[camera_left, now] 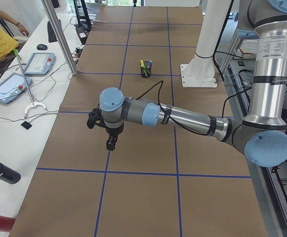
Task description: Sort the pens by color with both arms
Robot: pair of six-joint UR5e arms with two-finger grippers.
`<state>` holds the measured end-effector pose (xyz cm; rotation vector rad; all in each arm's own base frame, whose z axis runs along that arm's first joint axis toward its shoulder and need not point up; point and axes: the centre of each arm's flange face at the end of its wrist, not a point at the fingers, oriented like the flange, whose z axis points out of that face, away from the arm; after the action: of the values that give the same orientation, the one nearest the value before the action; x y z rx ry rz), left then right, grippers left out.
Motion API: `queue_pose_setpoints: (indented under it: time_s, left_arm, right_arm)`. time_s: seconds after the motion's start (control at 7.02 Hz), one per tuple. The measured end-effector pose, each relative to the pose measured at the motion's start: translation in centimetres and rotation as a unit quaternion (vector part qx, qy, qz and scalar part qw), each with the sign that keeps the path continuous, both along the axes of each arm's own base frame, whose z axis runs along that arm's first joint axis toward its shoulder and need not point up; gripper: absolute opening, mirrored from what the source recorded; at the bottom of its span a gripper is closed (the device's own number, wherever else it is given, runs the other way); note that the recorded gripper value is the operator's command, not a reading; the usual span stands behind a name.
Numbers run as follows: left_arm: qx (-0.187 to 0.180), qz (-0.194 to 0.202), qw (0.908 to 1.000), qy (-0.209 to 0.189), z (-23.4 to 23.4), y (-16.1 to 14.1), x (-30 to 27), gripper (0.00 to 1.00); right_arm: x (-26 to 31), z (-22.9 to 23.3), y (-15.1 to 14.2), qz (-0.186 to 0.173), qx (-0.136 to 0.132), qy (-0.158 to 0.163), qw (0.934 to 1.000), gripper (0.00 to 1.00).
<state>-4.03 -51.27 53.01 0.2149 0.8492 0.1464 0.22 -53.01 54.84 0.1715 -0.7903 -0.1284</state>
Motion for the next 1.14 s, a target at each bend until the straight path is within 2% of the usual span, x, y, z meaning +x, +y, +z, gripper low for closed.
queue_pose_setpoints:
  time_s: [0.28,0.43,0.71,0.85,1.14]
  left_arm:
    - [0.033,0.001,0.9995,0.002,-2.4,-1.0,0.1,1.0]
    - [0.061,0.002,0.9981,0.004,-3.3,-1.1,0.2,1.0]
    - [0.108,0.008,0.9941,0.006,-4.7,-1.7,1.0,1.0]
    - [0.117,0.012,0.993,0.009,-5.7,-2.3,1.9,1.0]
    - [0.097,-0.008,0.9949,0.027,-8.6,-3.9,4.2,1.0]
  right_arm:
    - [-2.6,-2.9,-1.7,-0.022,0.028,-0.005,0.9994,1.0]
    - [-4.4,-4.8,-2.6,-0.037,0.045,-0.013,0.9982,1.0]
    - [-10.1,-10.5,-4.6,-0.06,0.064,-0.04,0.9953,1.0]
    - [-13.7,-14.3,-5.3,-0.054,0.056,-0.057,0.9953,1.0]
    - [-20.1,-21.4,-4.7,-0.031,0.022,-0.093,0.9949,1.0]
